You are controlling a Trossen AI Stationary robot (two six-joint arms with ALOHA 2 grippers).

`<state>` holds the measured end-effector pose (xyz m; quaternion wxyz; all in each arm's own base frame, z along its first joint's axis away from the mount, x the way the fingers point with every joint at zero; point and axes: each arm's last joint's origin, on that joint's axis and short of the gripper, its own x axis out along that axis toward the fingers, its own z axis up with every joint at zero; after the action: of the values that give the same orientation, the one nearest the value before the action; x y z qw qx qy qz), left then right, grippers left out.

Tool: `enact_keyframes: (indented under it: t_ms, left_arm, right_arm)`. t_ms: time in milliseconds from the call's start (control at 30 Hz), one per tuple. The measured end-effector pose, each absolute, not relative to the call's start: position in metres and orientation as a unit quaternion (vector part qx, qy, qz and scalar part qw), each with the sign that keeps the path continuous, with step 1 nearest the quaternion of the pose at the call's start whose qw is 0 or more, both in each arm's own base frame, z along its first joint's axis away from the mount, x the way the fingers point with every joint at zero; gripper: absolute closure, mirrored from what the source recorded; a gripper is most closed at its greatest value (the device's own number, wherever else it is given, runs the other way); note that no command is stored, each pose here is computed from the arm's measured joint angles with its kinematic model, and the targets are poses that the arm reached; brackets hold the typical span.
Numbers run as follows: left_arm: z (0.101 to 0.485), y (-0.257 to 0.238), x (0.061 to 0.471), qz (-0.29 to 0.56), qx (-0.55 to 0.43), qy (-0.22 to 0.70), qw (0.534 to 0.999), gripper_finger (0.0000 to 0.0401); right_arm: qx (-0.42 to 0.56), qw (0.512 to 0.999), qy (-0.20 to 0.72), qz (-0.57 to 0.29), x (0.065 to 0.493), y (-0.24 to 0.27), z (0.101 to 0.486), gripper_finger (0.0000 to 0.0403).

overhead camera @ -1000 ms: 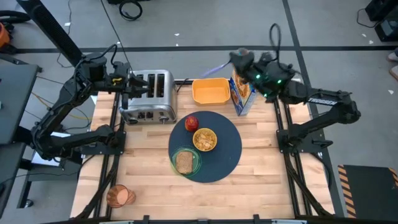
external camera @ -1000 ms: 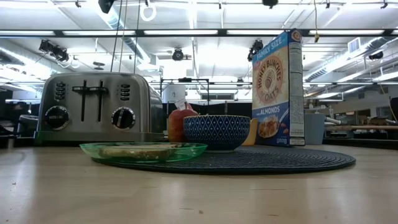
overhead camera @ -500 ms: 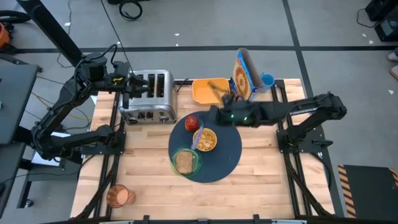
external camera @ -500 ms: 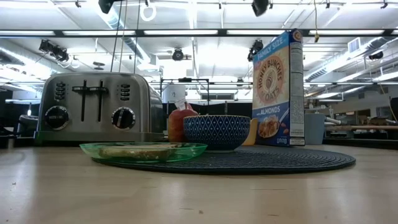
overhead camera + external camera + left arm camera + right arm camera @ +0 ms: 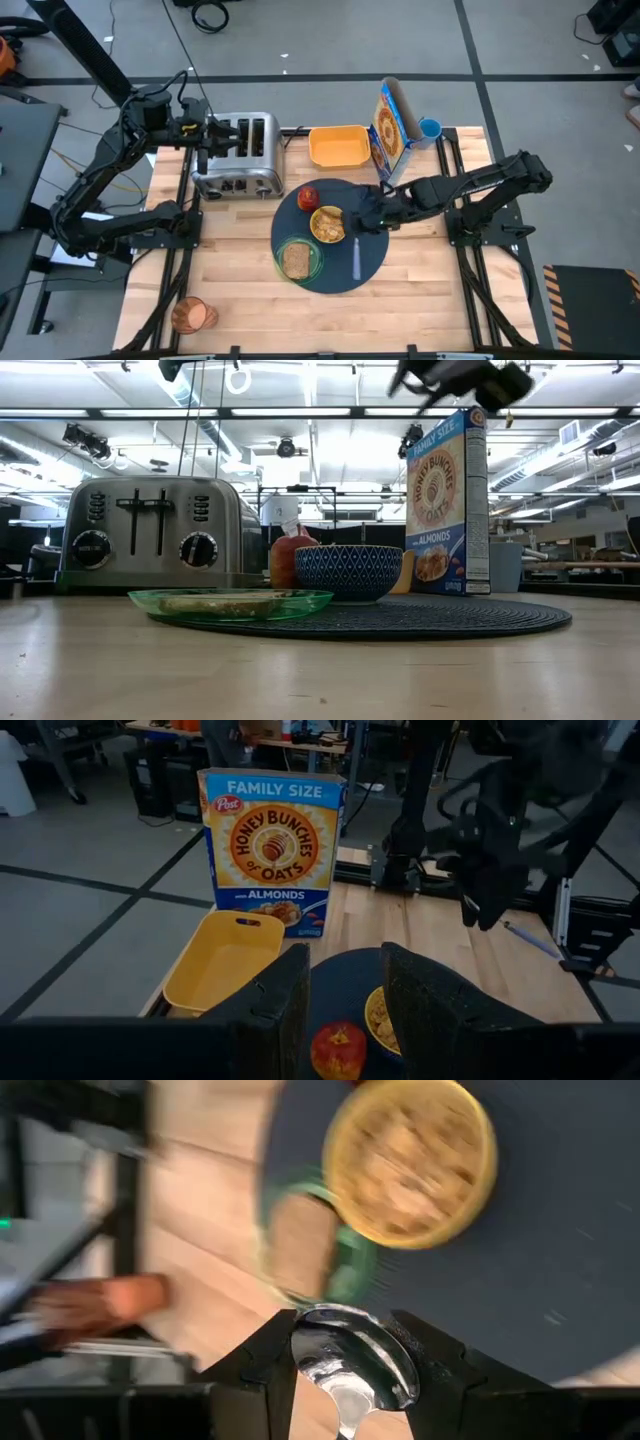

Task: Arrange a breakfast setting
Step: Put the purple spoon on the table mat to the right of the yellow bowl

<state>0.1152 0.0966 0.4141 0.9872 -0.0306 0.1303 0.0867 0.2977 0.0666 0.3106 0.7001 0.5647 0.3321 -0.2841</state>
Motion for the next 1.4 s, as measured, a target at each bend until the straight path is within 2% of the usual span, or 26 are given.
enact_keyframes:
  t_ms: [267,600,833,967,1133,1300,1400]
  left_arm:
    - [0.414,0.096,0.115,0.086,-0.032,0.132,0.987,0.0268]
    - [0.41,0.096,0.114,0.083,-0.035,0.149,0.985,0.0268]
    - [0.407,0.095,0.113,0.082,-0.045,0.16,0.983,0.0268]
    - [0.407,0.095,0.113,0.081,-0.047,0.164,0.982,0.0268]
    - [0.407,0.095,0.113,0.081,-0.045,0.163,0.982,0.0268]
    - [0.407,0.095,0.113,0.081,-0.047,0.163,0.982,0.0268]
    - [0.407,0.095,0.113,0.082,-0.051,0.163,0.982,0.0268]
  right_arm:
    - [0.519,0.663,0.415,-0.343,0.294,0.073,0.284,0.0256]
    - [0.516,0.615,0.485,-0.346,0.31,0.086,0.247,0.0256]
    - [0.512,0.588,0.513,-0.359,0.282,0.077,0.226,0.0256]
    - [0.531,0.572,0.478,-0.403,0.268,0.06,0.208,0.0256]
    - [0.564,0.58,0.394,-0.436,0.278,0.028,0.182,0.0256]
    - [0.552,0.566,0.387,-0.475,0.281,-0.003,0.168,0.0256]
    - [0.56,0.569,0.386,-0.462,0.283,-0.019,0.168,0.0256]
